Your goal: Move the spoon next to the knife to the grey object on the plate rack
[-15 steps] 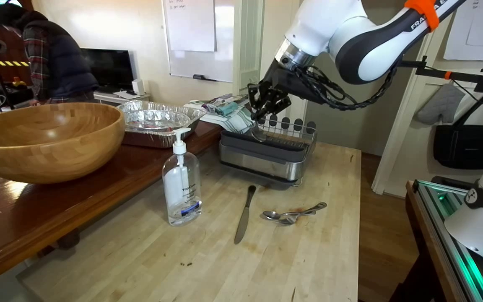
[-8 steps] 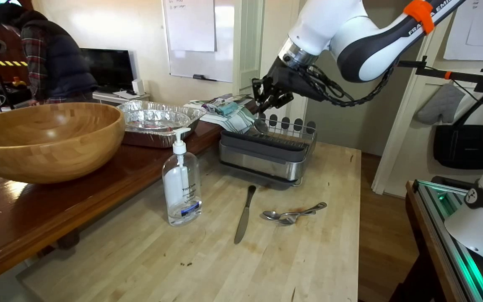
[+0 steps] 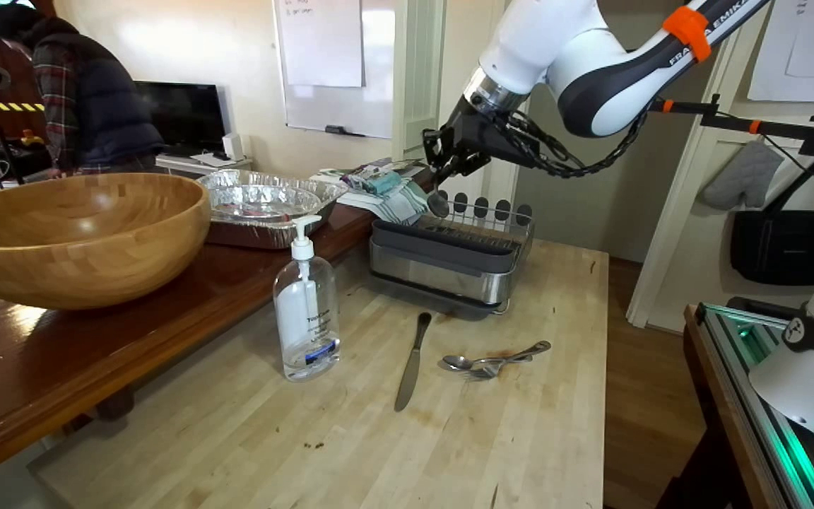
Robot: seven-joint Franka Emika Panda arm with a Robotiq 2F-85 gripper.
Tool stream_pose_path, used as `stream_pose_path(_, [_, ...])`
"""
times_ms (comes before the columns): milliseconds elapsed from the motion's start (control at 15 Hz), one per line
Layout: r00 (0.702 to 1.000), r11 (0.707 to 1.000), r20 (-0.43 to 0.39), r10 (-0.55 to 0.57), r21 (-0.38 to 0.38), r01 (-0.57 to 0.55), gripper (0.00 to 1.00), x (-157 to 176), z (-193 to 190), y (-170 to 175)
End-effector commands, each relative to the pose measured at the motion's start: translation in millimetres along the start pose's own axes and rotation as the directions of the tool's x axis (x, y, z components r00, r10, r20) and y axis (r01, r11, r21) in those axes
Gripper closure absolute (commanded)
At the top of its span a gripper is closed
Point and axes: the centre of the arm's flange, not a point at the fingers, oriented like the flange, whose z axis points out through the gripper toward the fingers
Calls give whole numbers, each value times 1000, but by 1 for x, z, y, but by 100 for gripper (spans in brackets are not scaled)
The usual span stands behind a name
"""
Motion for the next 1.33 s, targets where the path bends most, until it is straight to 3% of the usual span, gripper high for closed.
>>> stream_pose_path(0, [999,999,-48,-5,-44,3,97,6,17,-4])
stream_pose_path(533, [994,992,-92,-53,-121,42,97,14,42,-8])
stream_pose_path(1267, [987,987,-145,-65,-155,42,97,24,73,-22])
